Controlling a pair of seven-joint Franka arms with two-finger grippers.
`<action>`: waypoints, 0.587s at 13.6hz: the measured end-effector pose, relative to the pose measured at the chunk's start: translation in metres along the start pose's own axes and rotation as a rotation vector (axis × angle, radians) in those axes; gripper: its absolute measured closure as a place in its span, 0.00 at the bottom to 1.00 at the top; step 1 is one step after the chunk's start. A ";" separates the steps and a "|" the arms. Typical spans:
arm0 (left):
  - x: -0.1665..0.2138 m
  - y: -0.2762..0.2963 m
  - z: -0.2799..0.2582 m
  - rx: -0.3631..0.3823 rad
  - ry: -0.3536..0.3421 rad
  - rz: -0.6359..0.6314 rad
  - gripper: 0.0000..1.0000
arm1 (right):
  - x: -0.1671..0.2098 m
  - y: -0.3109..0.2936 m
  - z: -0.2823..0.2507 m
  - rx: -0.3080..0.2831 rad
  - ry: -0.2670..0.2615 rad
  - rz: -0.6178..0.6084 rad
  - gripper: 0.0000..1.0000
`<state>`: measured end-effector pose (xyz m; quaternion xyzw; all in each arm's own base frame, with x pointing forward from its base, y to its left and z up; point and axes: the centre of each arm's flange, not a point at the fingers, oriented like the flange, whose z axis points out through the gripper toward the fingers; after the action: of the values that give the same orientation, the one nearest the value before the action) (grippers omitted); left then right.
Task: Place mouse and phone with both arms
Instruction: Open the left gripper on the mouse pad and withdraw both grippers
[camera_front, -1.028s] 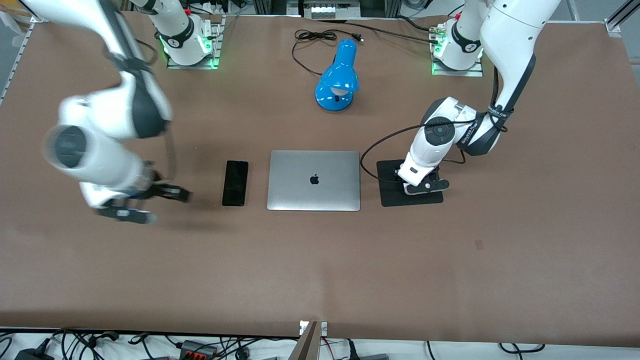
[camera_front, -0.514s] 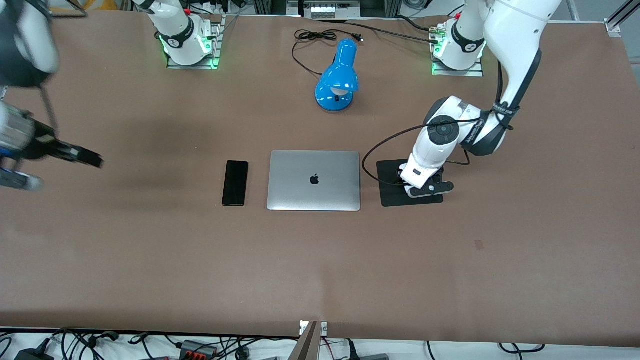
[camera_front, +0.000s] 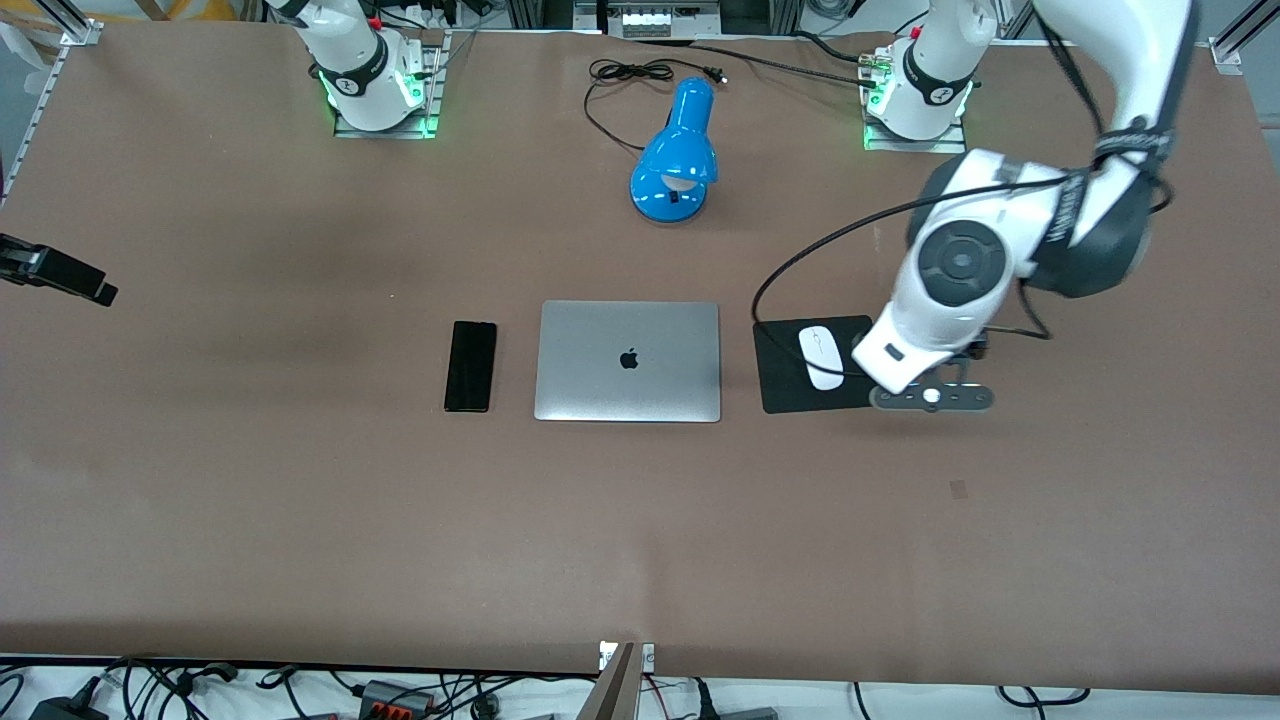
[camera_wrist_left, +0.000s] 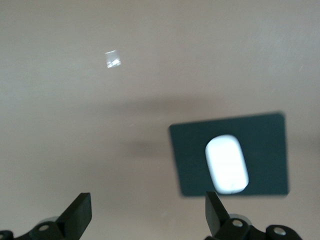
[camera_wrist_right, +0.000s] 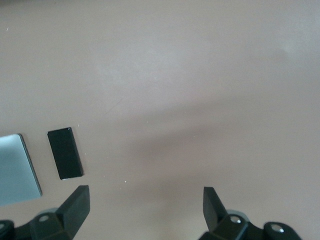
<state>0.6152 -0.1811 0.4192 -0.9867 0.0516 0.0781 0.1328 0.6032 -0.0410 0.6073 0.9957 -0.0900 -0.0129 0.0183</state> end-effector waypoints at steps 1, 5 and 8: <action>-0.001 -0.018 -0.019 0.005 -0.022 0.032 0.00 | -0.006 -0.001 0.002 -0.002 0.010 -0.036 0.00; -0.027 -0.090 -0.092 -0.092 -0.131 0.050 0.00 | -0.021 -0.001 0.006 -0.009 0.043 -0.076 0.00; -0.063 -0.157 -0.127 -0.286 -0.126 -0.023 0.00 | -0.022 0.003 0.012 0.001 0.029 -0.069 0.00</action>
<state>0.5904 -0.0601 0.5908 -0.9892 0.0205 0.1450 -0.0050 0.5808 -0.0400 0.5962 0.9983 -0.0556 0.0011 0.0188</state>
